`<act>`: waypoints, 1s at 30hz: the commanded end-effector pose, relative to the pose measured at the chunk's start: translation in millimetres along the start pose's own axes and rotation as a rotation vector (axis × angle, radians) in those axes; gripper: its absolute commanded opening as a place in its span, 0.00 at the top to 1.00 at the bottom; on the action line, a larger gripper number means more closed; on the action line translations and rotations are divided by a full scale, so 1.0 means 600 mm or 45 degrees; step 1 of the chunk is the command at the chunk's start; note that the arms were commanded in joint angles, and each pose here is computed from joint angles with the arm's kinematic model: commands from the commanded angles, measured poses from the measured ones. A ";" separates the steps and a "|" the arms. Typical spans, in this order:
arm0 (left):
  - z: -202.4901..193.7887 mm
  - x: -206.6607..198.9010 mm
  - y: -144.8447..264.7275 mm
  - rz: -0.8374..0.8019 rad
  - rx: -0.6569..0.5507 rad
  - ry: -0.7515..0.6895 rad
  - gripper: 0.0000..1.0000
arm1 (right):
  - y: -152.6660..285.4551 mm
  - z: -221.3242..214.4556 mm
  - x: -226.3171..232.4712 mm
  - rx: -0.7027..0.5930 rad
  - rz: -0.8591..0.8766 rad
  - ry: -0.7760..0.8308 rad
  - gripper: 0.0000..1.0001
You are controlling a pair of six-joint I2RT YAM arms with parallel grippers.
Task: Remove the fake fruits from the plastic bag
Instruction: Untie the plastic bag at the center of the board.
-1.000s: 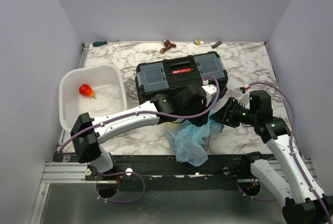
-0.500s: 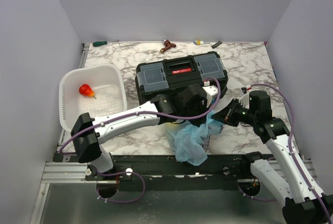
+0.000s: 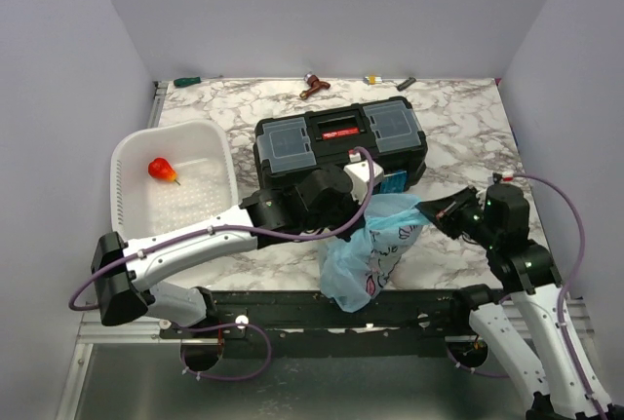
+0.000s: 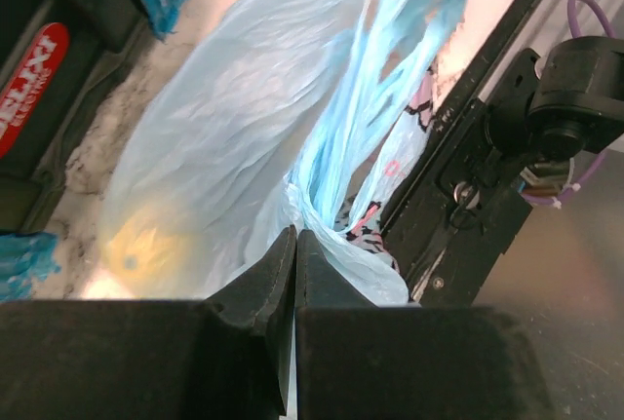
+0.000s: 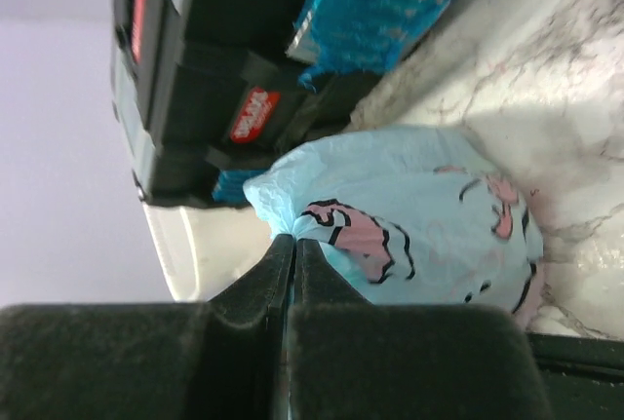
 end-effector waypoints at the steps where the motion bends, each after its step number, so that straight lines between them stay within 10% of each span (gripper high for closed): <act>1: 0.007 0.011 0.035 0.080 -0.175 0.003 1.00 | 0.040 0.033 0.009 -0.356 -0.105 -0.098 0.99; 15: -0.003 0.078 0.128 0.401 -0.554 0.067 1.00 | 0.049 0.057 -0.001 -0.500 -0.309 -0.009 0.99; 30: 0.000 0.089 0.189 0.244 -0.732 0.150 1.00 | 0.025 0.042 0.046 -0.242 0.153 0.210 0.99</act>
Point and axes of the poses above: each gripper's point midway between its finger pads, its own y axis back along the fingers, its own x axis along the line the jaws close on, z = x × y, the point moved 10 cm from there along y, back along the fingers, and after that the axes turned 9 degrees about y, right-handed, at the moved point
